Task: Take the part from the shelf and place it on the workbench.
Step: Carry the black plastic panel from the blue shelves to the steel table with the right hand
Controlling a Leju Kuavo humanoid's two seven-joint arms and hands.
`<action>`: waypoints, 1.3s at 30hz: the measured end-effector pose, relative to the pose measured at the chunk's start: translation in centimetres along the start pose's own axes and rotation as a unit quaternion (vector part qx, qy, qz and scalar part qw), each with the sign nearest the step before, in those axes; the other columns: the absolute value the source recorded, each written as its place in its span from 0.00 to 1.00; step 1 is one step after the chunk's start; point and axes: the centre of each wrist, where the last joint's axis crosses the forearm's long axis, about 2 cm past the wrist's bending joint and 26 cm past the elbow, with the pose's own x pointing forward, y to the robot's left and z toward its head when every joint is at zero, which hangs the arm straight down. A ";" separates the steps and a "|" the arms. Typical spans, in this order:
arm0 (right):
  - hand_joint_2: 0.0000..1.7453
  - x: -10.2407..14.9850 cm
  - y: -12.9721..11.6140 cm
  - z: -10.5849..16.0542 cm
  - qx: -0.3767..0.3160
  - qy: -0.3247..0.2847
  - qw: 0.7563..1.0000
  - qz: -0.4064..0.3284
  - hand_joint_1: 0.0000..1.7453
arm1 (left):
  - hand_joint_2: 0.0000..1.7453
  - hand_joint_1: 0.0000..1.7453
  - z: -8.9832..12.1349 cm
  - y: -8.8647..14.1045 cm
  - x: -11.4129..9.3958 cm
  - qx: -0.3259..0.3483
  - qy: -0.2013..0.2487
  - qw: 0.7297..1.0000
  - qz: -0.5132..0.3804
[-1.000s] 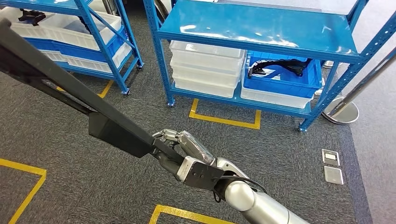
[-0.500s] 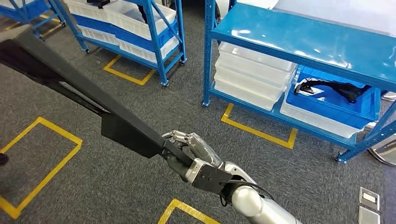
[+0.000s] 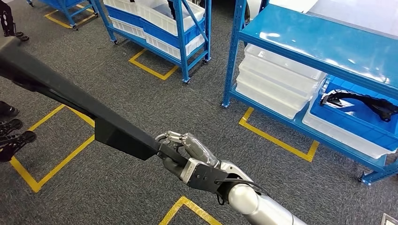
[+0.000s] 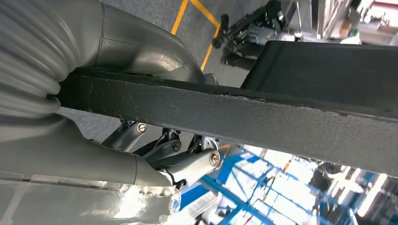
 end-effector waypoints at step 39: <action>1.00 0.3 0.4 0.0 0.008 0.006 1.000 0.009 1.00 | 1.00 0.00 -0.1 0.4 -0.2 -0.006 0.000 1.000 -0.010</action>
